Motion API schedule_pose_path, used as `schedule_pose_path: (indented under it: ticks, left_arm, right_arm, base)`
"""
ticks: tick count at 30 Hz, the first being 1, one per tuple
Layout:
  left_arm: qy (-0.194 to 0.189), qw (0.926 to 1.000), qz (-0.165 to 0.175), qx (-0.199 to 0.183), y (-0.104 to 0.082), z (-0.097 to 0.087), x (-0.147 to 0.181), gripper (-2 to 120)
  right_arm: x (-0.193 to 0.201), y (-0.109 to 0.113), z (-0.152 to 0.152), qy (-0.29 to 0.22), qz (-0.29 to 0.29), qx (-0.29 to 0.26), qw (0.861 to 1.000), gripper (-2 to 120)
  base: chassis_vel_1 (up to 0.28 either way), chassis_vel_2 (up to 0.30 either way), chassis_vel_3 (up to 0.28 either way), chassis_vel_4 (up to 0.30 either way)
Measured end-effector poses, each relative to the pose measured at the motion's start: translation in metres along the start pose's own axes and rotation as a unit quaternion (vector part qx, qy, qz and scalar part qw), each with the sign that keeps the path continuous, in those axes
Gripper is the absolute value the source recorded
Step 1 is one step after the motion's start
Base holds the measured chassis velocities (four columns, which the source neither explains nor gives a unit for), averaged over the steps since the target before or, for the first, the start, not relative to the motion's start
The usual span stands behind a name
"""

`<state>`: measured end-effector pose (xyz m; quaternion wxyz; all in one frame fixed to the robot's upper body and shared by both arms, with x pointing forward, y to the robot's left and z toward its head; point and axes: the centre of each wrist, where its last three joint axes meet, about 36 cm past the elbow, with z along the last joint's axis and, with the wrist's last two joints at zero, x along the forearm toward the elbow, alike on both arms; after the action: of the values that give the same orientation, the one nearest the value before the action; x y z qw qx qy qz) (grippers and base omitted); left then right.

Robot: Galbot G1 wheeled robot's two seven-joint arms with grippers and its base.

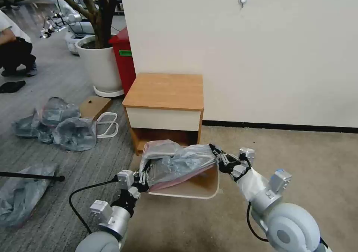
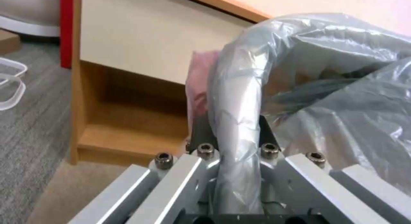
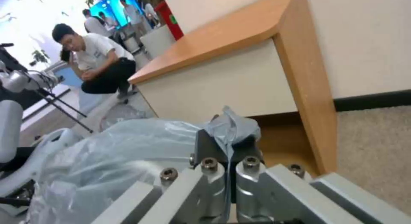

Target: Pick up the garbage bag from the table and place it over the trash can.

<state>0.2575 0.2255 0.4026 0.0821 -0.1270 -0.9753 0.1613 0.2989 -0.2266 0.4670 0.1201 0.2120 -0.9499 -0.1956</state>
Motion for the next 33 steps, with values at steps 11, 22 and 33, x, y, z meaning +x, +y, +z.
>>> schedule_pose_path:
  ticks: [11,22,33]
  left_arm:
    - [-0.015,0.9988,-0.021,0.041,0.010,-0.006,-0.005,4]
    - [-0.016,0.9937,-0.058,0.095,0.008,-0.008,-0.011,4]
    - [-0.016,0.9873,-0.092,0.129,0.005,-0.001,-0.019,4]
  right_arm:
    - [0.006,-0.004,0.008,0.001,0.012,0.002,1.000,0]
    - [0.008,0.003,0.026,0.003,0.016,-0.001,1.000,5]
    - [0.015,0.016,0.041,-0.004,0.018,-0.013,1.000,6]
  base:
    - [0.000,0.000,0.000,0.000]
    - [0.000,0.000,0.000,0.000]
    - [0.000,0.000,0.000,0.000]
